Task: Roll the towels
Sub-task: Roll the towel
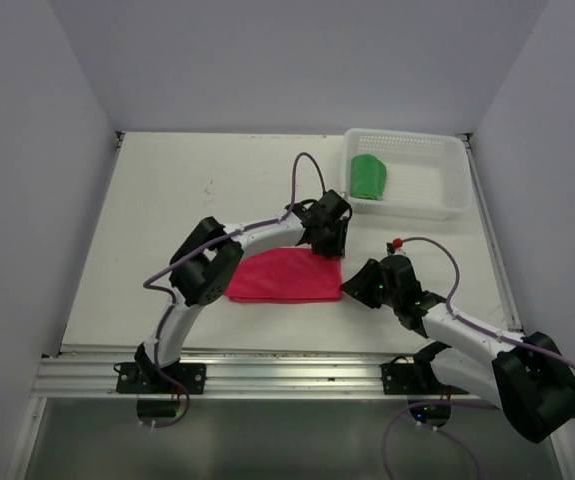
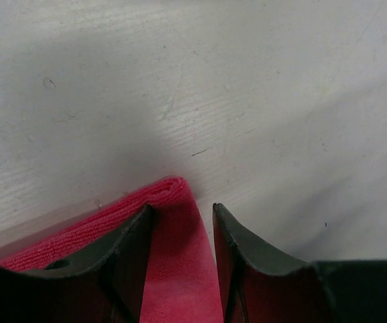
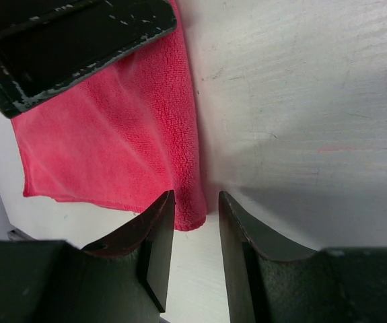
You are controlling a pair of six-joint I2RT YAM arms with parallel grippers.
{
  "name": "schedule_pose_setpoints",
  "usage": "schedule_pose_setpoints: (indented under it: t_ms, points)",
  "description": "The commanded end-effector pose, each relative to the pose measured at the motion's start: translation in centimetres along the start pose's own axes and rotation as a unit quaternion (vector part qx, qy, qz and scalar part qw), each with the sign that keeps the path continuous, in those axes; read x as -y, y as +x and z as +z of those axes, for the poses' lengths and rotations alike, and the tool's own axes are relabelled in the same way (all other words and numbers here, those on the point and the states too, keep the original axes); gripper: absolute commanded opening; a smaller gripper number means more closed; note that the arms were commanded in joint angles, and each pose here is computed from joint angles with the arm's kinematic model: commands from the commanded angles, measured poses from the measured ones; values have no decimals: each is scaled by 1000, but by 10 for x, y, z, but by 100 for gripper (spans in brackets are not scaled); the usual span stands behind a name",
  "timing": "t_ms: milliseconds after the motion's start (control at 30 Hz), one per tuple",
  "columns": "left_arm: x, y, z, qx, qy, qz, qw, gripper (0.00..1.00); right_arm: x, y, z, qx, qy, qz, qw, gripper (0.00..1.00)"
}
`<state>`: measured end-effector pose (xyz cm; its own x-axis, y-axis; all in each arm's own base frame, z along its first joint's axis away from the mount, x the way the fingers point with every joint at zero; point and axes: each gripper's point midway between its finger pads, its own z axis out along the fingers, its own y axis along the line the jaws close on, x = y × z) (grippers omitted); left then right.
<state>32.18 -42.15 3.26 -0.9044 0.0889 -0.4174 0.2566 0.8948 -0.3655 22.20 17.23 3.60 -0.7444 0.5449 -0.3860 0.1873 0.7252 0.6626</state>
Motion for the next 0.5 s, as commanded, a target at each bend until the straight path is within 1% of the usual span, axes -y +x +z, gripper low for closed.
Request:
schedule_pose_setpoints:
  t_ms: [0,167,267,467]
  points:
    - [2,4,5,-1,-6,-6,1000,45,-5,-3,2,5,-16,2,1000,36]
    - [-6,12,11,-14,-22,-1,1000,45,-5,-1,7,-3,-15,4,1000,37]
    - [-15,12,12,-7,-48,8,999,44,-8,-1,10,-8,-18,5,1000,36]
    - [-26,25,18,-17,-89,30,995,40,-14,0,16,-19,-29,3,999,36]
